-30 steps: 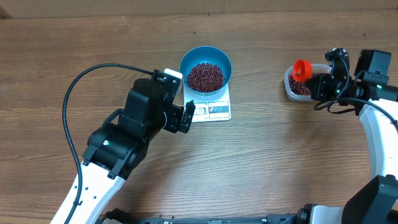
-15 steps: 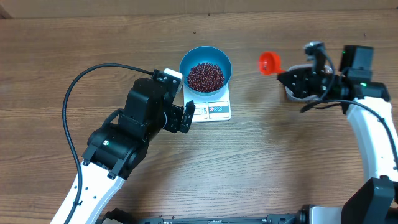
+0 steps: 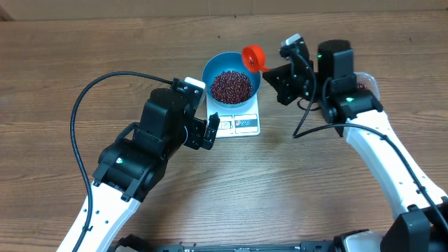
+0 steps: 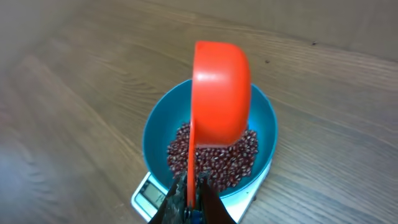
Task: Scoop item into bowl and weigh 150g on scale
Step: 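Carry the scoop left over the blue bowl, then tilt the scoop to add a few beans into the bowl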
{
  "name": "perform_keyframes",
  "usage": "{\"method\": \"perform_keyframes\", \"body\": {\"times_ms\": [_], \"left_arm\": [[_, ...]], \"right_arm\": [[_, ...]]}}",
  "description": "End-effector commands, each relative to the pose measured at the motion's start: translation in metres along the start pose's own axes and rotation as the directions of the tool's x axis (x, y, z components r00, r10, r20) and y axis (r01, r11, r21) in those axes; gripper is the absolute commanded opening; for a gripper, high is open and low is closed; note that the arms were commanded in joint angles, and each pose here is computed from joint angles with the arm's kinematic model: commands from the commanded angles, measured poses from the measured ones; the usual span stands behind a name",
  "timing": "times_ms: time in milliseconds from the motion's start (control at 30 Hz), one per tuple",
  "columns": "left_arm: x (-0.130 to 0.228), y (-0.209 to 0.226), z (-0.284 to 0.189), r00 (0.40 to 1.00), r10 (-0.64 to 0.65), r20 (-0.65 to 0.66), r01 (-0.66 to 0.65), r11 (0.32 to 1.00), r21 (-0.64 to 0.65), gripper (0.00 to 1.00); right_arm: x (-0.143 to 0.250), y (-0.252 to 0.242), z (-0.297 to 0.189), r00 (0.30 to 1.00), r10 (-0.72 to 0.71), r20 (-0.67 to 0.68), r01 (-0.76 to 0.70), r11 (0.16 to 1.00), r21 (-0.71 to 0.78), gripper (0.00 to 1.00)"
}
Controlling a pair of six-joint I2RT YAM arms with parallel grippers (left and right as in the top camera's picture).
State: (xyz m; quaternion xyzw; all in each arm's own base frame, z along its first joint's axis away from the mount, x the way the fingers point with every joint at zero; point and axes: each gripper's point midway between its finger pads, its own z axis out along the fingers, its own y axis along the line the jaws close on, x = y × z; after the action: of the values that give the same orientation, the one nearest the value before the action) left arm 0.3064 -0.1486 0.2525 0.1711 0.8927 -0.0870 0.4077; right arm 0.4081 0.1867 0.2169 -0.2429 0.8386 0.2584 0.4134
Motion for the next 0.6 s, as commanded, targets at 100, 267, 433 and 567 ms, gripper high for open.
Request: {"method": "perform_keyframes", "body": {"times_ms": [100,267,433,567], "left_arm": [[-0.001,0.0,0.0,1.0,-0.01,0.002,0.01,1.0,0.005,0.99],[-0.001,0.0,0.0,1.0,-0.01,0.002,0.01,1.0,0.005,1.0],[-0.001,0.0,0.0,1.0,-0.01,0.002,0.01,1.0,0.005,1.0],[-0.001,0.0,0.0,1.0,-0.01,0.002,0.01,1.0,0.005,1.0]], "right_arm": [[0.01,-0.011,0.022,0.999,-0.007,-0.042,0.01,0.998,0.067,0.04],[0.014,-0.016,0.031,0.999,-0.012,-0.045,0.015,0.998,0.066,0.04],[0.016,-0.009,0.034,0.998,-0.033,-0.055,0.036,0.998,0.049,0.04],[0.012,-0.002,0.036,0.976,-0.212,-0.05,0.213,0.976,0.034,0.04]]}}
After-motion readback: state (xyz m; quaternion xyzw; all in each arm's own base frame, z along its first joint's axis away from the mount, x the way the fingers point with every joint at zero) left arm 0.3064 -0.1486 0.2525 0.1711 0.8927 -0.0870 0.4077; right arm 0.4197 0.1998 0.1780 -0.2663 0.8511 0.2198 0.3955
